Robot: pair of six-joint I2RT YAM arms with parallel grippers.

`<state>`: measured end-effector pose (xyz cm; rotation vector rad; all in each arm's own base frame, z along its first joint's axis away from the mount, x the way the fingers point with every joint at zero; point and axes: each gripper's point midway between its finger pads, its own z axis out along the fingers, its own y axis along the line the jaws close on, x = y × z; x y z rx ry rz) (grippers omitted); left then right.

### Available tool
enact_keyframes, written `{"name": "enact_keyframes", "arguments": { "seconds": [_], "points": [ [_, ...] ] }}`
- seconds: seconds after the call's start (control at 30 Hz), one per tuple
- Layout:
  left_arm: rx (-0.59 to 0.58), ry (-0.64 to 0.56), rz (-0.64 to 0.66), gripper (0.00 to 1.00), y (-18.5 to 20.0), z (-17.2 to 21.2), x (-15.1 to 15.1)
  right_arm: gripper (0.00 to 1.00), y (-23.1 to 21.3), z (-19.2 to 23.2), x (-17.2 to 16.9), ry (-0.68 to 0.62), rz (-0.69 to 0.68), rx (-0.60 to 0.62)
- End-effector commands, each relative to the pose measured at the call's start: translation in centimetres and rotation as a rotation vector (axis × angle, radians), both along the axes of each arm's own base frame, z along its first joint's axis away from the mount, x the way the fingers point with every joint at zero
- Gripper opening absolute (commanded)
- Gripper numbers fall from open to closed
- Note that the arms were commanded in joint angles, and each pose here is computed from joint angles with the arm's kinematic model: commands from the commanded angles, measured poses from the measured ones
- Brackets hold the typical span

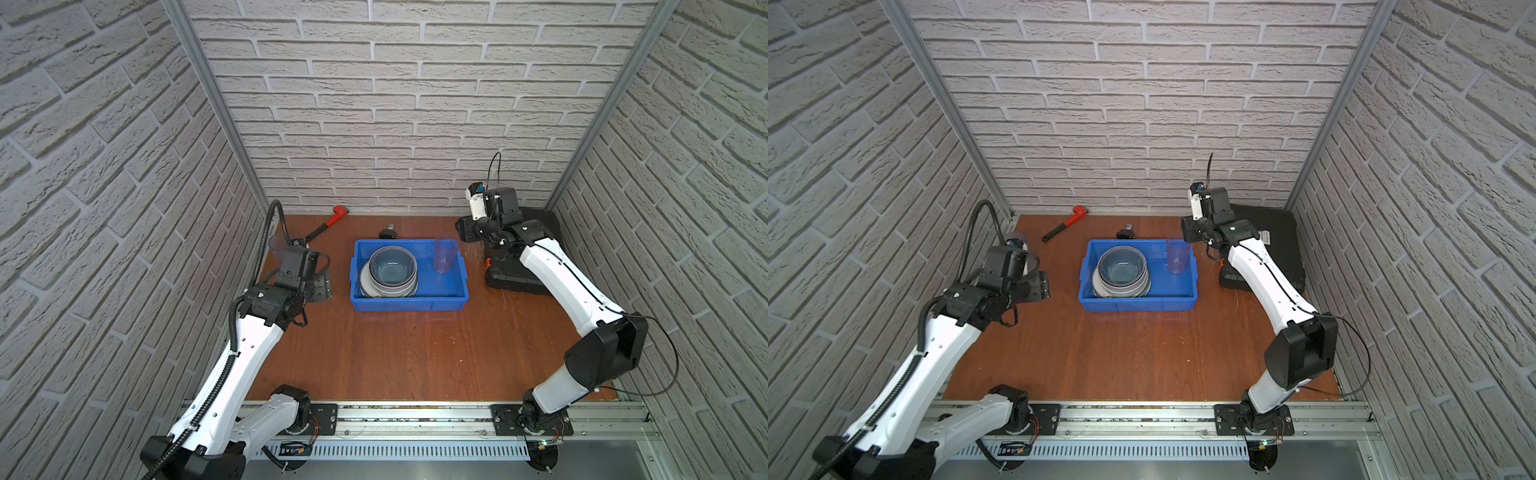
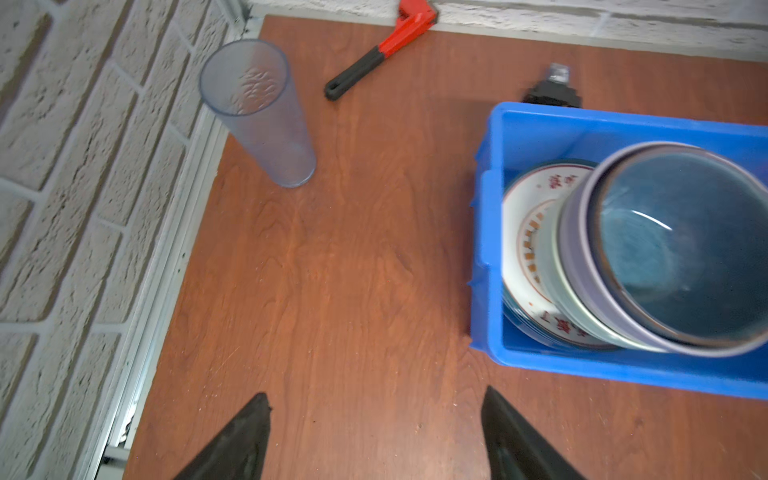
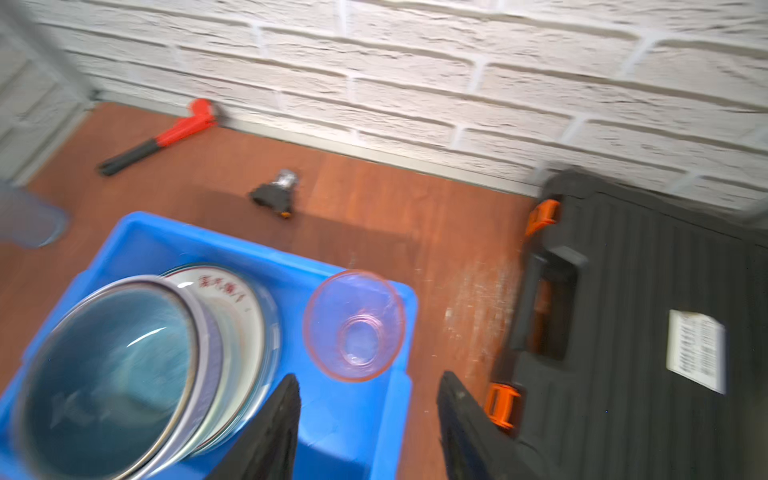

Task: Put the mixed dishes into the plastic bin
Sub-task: 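Open and raise the right gripper while the left arm returns to rest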

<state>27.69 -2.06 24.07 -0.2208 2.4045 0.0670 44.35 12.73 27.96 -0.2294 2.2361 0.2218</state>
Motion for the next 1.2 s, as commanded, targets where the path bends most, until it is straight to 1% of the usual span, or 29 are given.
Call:
{"name": "enact_keyframes", "arguments": {
  "seconds": [0.0,0.07,0.1,0.17,0.27,0.4,0.5,0.6,0.67,0.73,0.9,0.97,1.03,1.17],
  "points": [
    [-0.07,-0.037,0.027,0.8,1.4,1.5,2.0,0.57,3.1,1.7,-2.0,-0.067,0.176,0.144],
    [-0.091,-0.034,0.065,0.79,3.2,1.9,3.2,0.57,3.7,1.6,-3.4,-0.077,0.21,0.194],
    [-0.091,-0.027,0.088,0.79,4.2,1.9,3.6,0.59,4.1,1.6,-4.1,-0.08,0.238,0.217],
    [-0.078,-0.001,0.146,0.77,6.5,1.7,4.5,0.6,4.9,1.6,-5.4,-0.083,0.298,0.261],
    [-0.067,0.039,0.201,0.74,8.7,1.2,5.6,0.64,6.2,1.7,-7.1,-0.085,0.37,0.326],
    [-0.046,0.055,0.246,0.73,11.2,1.0,7.4,0.69,7.3,1.2,-8.7,-0.074,0.429,0.355],
    [-0.077,0.067,0.226,0.7,12.0,0.5,9.4,0.71,8.0,0.9,-9.8,-0.078,0.454,0.381],
    [-0.056,0.103,0.195,0.69,12.5,-0.3,11.2,0.71,8.8,0.4,-10.7,-0.07,0.478,0.412],
    [-0.042,0.124,0.203,0.68,13.4,-0.9,12.1,0.71,9.2,-0.1,-11.2,-0.066,0.489,0.406],
    [-0.049,0.132,0.215,0.61,14.2,-1.3,13.1,0.72,9.3,-0.8,-11.6,-0.055,0.497,0.399],
    [-0.039,0.172,0.199,0.52,15.2,-2.2,15.6,0.72,9.1,-2.4,-12.3,-0.008,0.513,0.353],
    [-0.012,0.189,0.213,0.48,16.0,-2.5,16.2,0.72,9.2,-2.7,-12.6,0.01,0.527,0.356],
    [-0.001,0.189,0.2,0.41,16.3,-2.8,17.2,0.72,9.3,-3.3,-13.0,0.025,0.541,0.361],
    [-0.034,0.2,0.158,0.4,15.8,-3.5,18.7,0.72,9.6,-4.7,-13.2,0.061,0.546,0.376]
  ]
}}
